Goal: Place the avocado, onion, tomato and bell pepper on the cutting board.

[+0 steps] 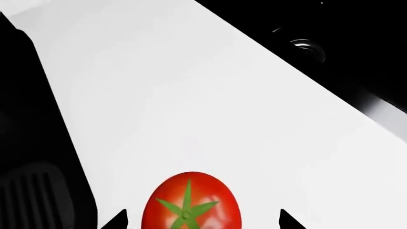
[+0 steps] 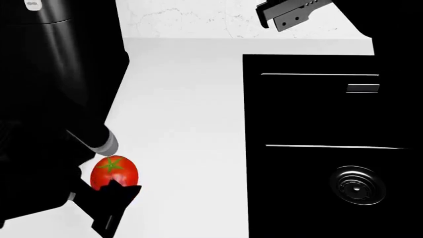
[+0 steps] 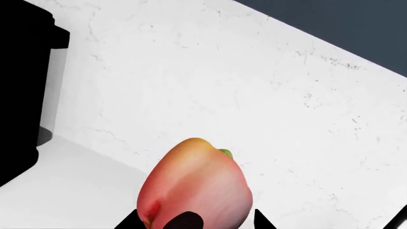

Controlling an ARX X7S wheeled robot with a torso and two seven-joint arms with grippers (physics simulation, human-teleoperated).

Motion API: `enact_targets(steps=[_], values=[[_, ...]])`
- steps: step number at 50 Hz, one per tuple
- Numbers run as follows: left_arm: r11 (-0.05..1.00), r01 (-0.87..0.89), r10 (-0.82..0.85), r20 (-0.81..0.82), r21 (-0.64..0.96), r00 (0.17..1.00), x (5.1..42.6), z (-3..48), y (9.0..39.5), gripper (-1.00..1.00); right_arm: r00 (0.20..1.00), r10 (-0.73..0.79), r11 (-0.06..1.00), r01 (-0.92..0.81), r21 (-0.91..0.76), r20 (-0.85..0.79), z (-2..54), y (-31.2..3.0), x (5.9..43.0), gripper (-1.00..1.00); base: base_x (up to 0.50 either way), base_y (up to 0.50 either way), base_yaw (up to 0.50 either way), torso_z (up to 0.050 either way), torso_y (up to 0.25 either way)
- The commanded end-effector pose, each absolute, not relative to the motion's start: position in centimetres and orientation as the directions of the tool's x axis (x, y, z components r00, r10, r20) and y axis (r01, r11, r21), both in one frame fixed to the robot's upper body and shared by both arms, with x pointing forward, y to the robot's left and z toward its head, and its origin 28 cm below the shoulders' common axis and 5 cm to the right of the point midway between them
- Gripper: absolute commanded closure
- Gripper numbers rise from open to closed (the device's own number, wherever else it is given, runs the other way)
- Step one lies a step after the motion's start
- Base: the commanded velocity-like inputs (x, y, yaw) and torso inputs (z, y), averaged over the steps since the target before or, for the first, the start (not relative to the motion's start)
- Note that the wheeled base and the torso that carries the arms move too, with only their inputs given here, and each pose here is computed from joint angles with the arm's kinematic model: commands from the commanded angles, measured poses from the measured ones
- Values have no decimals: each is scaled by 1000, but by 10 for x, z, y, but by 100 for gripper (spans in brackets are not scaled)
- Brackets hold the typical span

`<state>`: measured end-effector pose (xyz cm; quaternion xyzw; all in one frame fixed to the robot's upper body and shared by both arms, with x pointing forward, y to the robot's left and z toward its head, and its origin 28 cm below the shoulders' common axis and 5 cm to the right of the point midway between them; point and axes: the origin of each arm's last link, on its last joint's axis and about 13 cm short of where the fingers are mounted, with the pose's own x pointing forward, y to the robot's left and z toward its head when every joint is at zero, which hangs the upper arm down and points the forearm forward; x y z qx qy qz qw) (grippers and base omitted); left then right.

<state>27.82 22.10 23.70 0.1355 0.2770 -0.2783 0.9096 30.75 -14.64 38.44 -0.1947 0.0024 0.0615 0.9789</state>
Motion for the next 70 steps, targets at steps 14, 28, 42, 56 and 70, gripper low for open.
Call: enact_targets(steps=[14, 28, 42, 56, 70], values=[[827, 560, -421, -602, 53, 678, 285, 216, 223, -100, 992, 122, 906, -123, -406, -26, 384, -147, 306, 100, 0, 0, 0, 0, 0], [829, 557, -419, -610, 45, 673, 284, 211, 222, -100, 992, 123, 906, -126, -404, -32, 381, -148, 305, 100, 1, 0, 0, 0, 0], [829, 555, -414, -592, 69, 692, 279, 222, 222, 100, 990, 135, 902, -140, -408, -40, 380, -148, 302, 100, 0, 0, 0, 0, 1], [807, 572, -448, -480, 145, 754, 253, 254, 224, 100, 993, 120, 911, -115, -397, -13, 387, -153, 295, 100, 0, 0, 0, 0, 0], [823, 550, -468, -381, 139, 797, 209, 282, 236, 100, 991, 125, 913, -99, -395, 41, 395, -152, 273, 100, 0, 0, 0, 0, 1]])
